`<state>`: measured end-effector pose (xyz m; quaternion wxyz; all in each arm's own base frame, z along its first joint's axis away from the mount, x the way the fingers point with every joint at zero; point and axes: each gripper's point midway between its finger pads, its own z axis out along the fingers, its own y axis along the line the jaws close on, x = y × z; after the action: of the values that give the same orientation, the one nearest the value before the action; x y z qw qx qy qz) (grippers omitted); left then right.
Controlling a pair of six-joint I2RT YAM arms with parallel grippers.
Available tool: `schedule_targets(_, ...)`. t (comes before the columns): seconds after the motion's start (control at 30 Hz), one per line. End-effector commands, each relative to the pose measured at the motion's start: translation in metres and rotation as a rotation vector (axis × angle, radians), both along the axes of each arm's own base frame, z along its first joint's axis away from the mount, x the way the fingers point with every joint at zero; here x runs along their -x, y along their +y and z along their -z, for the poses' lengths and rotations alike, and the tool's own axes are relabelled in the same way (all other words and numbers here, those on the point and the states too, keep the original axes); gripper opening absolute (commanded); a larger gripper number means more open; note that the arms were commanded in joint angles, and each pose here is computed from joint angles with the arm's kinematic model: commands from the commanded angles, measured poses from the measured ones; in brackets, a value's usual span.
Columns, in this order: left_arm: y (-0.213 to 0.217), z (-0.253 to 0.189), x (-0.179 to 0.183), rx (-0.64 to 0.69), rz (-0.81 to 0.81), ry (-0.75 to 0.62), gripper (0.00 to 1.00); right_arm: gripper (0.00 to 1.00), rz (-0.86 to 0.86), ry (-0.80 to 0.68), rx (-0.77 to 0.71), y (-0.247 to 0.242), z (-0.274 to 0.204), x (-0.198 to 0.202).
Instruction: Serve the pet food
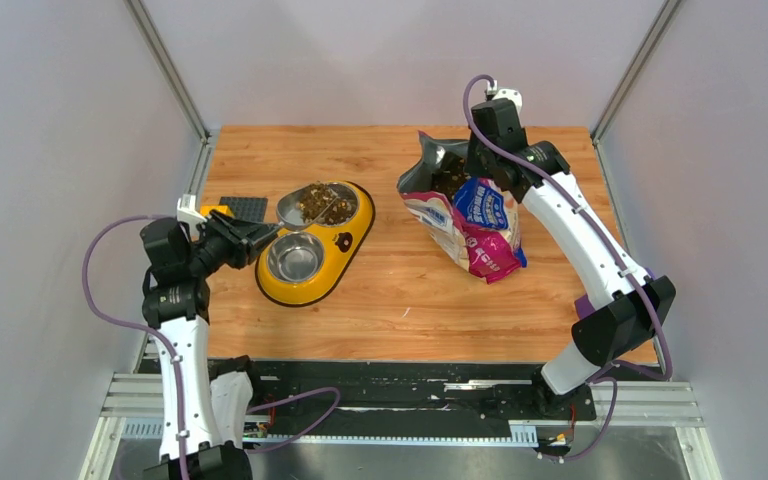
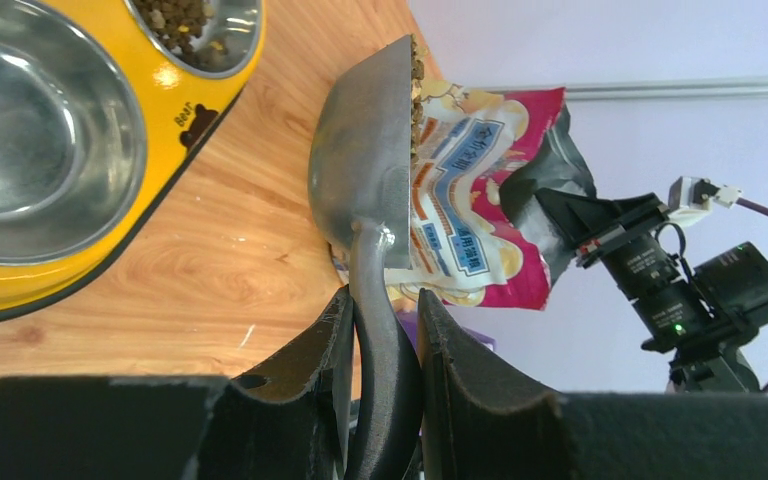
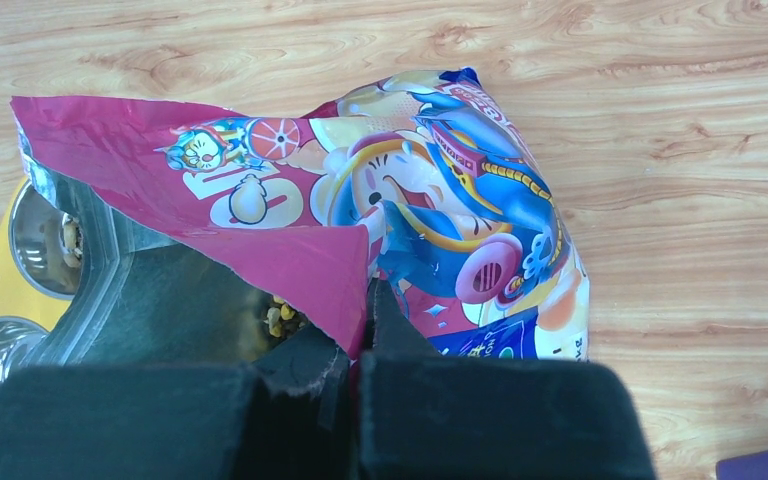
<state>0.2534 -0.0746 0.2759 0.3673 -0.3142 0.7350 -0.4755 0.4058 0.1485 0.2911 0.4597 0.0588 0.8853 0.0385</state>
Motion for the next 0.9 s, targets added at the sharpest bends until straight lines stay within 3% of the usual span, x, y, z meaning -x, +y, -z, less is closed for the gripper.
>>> schedule_targets(0.0,0.008,-0.003,0.004,-0.067,-0.027,-0.079,0.00,0.00,-0.012,-0.074,-0.023,0.000,-0.023,-0.007)
schedule_targets(0.37,0.019,0.020,0.008,-0.083,-0.125,-0.089,0.00,0.00,-0.012,-0.054,-0.026,-0.004,-0.012,-0.010)
schedule_targets(0.87,0.037,0.057,0.021,-0.072,-0.305,0.008,0.00,0.00,-0.002,-0.051,-0.034,-0.011,-0.009,-0.011)
